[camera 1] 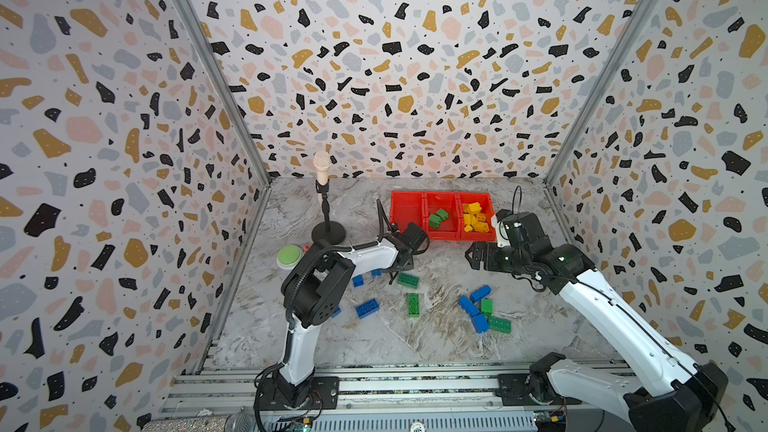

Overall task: Sort the legos into containers by color
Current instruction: 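Grasp the green brick with the left gripper and carry it over the middle bin, then open the left gripper to drop the green brick into the middle bin, then lower the left gripper onto the flat green 2x3 brick and grasp it, then carry the green brick with the left gripper over the middle bin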

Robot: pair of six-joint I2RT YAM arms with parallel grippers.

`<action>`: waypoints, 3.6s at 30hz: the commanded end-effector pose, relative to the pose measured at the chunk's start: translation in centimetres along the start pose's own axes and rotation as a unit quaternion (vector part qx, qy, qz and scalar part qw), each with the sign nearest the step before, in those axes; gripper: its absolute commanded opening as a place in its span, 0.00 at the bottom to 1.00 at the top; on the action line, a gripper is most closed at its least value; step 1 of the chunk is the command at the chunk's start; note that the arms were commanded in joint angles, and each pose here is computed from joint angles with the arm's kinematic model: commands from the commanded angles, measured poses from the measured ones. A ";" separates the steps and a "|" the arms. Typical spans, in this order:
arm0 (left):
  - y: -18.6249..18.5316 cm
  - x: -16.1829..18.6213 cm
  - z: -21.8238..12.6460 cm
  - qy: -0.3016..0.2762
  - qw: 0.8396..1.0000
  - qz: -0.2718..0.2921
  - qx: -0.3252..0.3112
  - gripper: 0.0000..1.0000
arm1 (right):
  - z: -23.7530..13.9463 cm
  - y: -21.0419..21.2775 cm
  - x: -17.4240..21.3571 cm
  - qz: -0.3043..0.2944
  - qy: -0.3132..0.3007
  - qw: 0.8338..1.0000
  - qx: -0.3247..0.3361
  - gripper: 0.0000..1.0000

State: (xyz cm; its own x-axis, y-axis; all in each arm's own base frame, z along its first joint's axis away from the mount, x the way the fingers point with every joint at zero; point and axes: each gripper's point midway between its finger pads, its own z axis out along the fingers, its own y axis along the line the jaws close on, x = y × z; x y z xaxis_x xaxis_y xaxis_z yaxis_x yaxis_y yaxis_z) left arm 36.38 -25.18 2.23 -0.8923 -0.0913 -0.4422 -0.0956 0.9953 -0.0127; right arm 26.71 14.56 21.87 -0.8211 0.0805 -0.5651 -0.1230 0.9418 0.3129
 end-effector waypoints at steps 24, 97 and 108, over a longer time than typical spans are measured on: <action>-17.1 -15.2 -7.3 -0.174 0.968 0.056 0.171 0.44 | -5.5 -2.3 -1.1 0.067 -0.066 0.995 0.041 0.99; -4.2 2.0 -4.5 -0.013 0.969 0.220 0.110 0.57 | -6.2 -1.2 1.2 0.022 -0.046 0.999 -0.005 0.99; -12.5 -7.5 -8.4 -0.092 0.960 0.213 0.158 0.57 | -6.4 -1.4 0.0 0.042 -0.062 0.997 0.010 0.99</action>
State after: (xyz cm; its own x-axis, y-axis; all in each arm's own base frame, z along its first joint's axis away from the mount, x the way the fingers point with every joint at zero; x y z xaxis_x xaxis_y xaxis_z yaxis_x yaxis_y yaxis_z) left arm 39.76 -36.50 13.57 -0.7315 0.2728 -0.6249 0.4043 0.9115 -0.0754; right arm 23.12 11.56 24.76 -0.7837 0.1614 -0.5999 -0.0638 0.9396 0.3362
